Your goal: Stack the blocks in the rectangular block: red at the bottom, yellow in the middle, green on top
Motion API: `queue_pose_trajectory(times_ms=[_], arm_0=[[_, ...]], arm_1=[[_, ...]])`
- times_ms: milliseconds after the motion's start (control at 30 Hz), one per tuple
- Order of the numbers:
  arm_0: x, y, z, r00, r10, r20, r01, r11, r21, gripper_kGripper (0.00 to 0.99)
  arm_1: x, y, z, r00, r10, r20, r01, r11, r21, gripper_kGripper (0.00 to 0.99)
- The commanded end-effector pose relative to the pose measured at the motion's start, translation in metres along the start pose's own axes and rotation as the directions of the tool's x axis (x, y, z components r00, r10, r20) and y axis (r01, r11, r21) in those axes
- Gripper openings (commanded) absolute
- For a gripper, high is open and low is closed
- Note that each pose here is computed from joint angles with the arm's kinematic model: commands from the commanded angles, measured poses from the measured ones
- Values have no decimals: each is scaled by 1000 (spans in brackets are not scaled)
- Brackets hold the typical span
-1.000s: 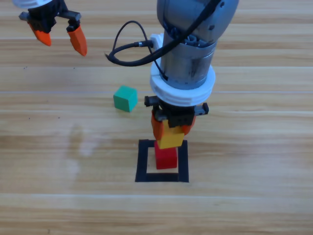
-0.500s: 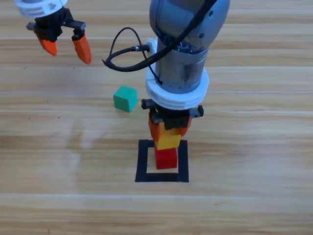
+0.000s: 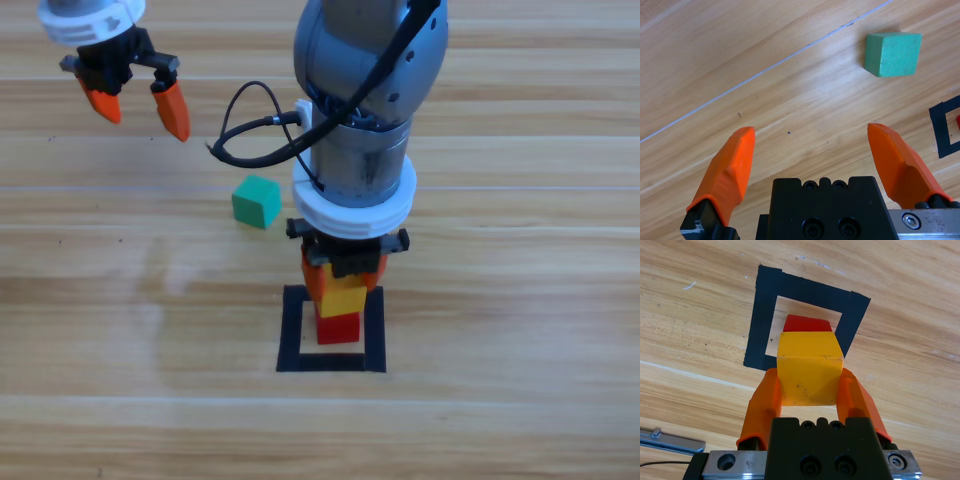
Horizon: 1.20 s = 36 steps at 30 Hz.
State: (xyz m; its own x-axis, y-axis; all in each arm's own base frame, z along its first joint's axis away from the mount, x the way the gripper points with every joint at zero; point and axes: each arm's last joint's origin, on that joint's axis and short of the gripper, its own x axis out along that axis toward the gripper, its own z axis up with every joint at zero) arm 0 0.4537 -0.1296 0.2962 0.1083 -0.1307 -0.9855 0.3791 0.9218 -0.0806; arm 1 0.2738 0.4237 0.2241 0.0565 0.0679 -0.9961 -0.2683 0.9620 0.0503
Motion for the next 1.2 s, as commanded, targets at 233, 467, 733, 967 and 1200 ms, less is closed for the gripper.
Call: queue_pose_trajectory(times_ms=[233,467,733,967,1200], arm_0=[[27,10,5,998,-19,-55,19,1000,-6,956],[21,-10,13,1000,-24,-13,23,999,-22,980],[54,-64,25,998,8,-56,-9,1000,-22,969],[82,-104,27,995,33,-95,-36,999,-33,960],[100,-114,29,991,65,-115,-73,995,-65,963]], arm_1=[[-34,8,-5,998,-23,53,25,999,-36,990],[-149,-44,-23,972,89,215,-49,982,-184,990],[-151,-183,-97,697,607,381,-421,777,-468,985],[-133,-198,-134,740,589,324,-240,682,-691,983],[-115,-192,-124,787,572,230,-256,643,-722,986]])
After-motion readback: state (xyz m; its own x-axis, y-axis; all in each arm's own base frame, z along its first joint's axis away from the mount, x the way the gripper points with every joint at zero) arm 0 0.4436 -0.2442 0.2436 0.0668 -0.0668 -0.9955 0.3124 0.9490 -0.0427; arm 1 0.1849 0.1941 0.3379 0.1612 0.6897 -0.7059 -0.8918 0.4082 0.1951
